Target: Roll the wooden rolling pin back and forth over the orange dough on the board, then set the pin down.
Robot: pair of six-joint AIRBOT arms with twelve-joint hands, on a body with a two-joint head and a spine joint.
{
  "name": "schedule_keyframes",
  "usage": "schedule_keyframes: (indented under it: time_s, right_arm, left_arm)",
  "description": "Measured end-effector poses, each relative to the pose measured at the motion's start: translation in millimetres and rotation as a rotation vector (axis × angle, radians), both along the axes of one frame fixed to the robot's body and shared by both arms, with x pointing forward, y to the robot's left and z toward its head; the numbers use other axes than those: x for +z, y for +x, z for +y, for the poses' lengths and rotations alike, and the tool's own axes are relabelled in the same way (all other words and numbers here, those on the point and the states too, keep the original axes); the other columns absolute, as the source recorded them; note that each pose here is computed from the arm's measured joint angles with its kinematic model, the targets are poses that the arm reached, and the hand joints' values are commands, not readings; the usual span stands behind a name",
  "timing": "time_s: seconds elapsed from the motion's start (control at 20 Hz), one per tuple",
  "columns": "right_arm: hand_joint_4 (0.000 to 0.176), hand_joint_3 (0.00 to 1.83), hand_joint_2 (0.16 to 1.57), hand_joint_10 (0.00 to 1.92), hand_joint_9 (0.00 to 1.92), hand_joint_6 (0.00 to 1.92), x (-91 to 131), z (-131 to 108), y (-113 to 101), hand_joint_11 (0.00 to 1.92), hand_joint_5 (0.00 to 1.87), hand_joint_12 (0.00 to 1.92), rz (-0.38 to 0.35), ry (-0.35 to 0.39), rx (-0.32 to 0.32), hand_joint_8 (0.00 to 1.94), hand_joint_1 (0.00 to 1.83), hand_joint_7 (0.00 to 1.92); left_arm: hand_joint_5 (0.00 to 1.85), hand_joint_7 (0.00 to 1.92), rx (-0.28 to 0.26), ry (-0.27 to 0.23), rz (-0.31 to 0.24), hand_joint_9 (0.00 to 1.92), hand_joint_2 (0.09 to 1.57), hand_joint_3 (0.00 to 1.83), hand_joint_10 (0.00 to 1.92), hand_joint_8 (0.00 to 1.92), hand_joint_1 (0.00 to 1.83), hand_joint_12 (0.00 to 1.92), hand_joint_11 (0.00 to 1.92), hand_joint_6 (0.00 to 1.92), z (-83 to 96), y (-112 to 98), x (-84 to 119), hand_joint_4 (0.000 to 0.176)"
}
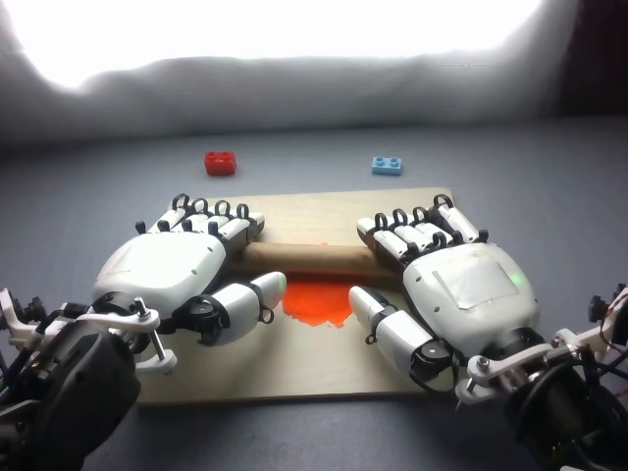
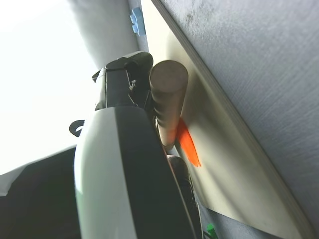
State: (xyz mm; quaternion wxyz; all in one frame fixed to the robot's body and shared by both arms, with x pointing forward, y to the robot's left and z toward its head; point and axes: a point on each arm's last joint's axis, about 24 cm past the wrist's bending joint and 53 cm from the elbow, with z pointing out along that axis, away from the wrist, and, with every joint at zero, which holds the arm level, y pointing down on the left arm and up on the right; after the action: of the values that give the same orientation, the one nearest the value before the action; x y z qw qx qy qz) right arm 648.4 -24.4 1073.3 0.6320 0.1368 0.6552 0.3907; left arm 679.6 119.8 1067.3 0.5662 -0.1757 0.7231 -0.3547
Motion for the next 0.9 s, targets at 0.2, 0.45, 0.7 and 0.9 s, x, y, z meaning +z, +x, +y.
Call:
schedule_keyframes:
  time_s: [0.2, 0.45, 0.7, 0.9]
  right_arm:
    - [0.0, 0.0, 1.52, 0.01, 0.44, 0.01, -0.9, 0.7, -1.9, 0.0, 0.39, 0.85, 0.001, -0.001, 0.002, 0.01, 0.0, 0.45]
    - [0.0, 0.0, 1.52, 0.01, 0.44, 0.0, -0.5, 3.8, -2.0, 0.0, 0.37, 0.88, 0.006, 0.006, 0.002, 0.0, 0.0, 0.44]
    - [0.0, 0.0, 1.52, 0.01, 0.44, 0.01, -0.5, 7.1, -2.1, 0.0, 0.39, 0.86, 0.011, 0.011, -0.002, 0.01, 0.0, 0.44]
    - [0.0, 0.0, 1.52, 0.01, 0.43, 0.01, -0.4, 9.8, -5.1, 0.0, 0.4, 0.87, 0.01, 0.005, 0.003, 0.01, 0.0, 0.44]
  left_arm:
    - [0.23, 0.3, -0.005, 0.0, 0.003, 0.22, 1.45, 0.0, 0.0, 0.0, 0.0, 0.21, 0.0, 0.0, -1.0, -1.8, 0.4, 0.0]
    - [0.23, 0.3, -0.017, 0.003, 0.01, 0.23, 1.44, 0.0, 0.0, 0.0, 0.0, 0.23, 0.0, 0.0, -1.3, -5.5, 1.9, 0.0]
    - [0.24, 0.3, -0.027, 0.005, 0.014, 0.23, 1.45, 0.0, 0.0, 0.01, 0.0, 0.2, 0.0, 0.01, -0.1, -9.5, 1.1, 0.0]
    - [0.24, 0.3, -0.032, -0.009, 0.017, 0.23, 1.44, 0.0, 0.0, 0.01, 0.0, 0.18, 0.0, 0.01, -0.9, -14.1, 0.5, 0.0]
